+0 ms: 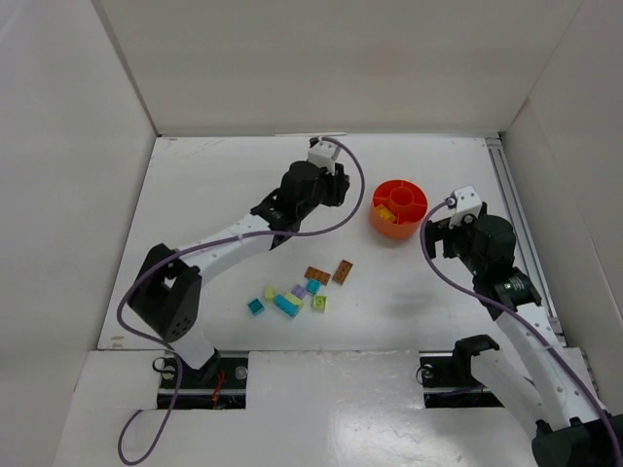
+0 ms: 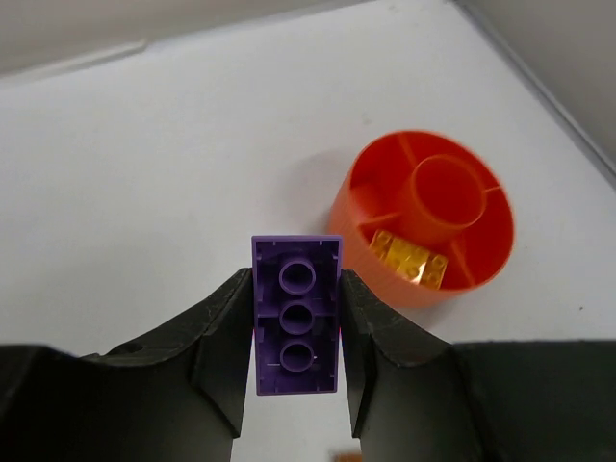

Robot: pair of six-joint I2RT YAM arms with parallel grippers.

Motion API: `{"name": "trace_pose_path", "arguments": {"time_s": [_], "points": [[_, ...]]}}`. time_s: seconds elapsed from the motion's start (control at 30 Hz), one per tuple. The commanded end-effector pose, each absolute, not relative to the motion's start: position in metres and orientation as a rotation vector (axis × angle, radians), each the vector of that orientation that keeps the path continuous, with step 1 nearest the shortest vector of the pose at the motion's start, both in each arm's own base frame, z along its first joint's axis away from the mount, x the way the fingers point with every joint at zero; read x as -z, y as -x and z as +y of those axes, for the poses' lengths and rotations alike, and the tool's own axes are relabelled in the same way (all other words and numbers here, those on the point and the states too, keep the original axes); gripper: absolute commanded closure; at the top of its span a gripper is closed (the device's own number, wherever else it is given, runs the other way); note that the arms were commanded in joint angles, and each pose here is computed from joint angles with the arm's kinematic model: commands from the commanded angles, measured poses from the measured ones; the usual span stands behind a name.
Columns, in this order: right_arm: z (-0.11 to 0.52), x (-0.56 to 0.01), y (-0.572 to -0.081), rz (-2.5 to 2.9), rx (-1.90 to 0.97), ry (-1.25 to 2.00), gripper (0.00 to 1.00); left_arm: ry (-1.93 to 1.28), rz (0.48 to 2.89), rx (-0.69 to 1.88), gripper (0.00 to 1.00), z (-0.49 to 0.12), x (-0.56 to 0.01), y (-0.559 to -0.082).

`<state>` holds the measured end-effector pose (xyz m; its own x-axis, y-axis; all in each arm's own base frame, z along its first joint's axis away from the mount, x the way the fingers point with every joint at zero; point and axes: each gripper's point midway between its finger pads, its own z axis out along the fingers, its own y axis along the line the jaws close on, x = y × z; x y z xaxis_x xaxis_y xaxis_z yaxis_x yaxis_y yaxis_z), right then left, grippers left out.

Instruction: Sort the legos into containers by color

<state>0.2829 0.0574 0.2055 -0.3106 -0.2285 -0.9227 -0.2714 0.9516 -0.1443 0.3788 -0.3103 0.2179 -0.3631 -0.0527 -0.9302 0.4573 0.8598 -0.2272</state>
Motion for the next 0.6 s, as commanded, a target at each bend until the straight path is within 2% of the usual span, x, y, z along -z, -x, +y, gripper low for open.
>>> {"name": "trace_pose_path", "arguments": {"time_s": [0.0, 0.03, 0.07, 0.27, 0.3, 0.57], "points": [[0.063, -0.220, -0.286, 1.822, -0.093, 0.372, 0.00, -0.588, 1.610, 0.693, 0.82, -0.369, -0.263, -0.390], [0.060, -0.220, -0.286, 1.823, -0.092, 0.366, 0.00, -0.615, 1.552, 0.723, 0.82, -0.381, -0.282, -0.395], [0.059, -0.224, -0.285, 1.811, -0.094, 0.362, 0.00, -0.661, 1.557, 0.748, 0.82, -0.395, -0.267, -0.400], [0.055, -0.233, -0.280, 1.771, -0.079, 0.356, 0.00, -0.766, 1.380, 1.039, 0.82, -0.435, -0.295, -0.423], [0.055, -0.233, -0.280, 1.771, -0.079, 0.356, 0.00, -0.777, 1.406, 1.048, 0.82, -0.442, -0.276, -0.431], [0.054, -0.233, -0.280, 1.773, -0.071, 0.350, 0.00, -0.785, 1.406, 1.116, 0.82, -0.471, -0.253, -0.455]]}}
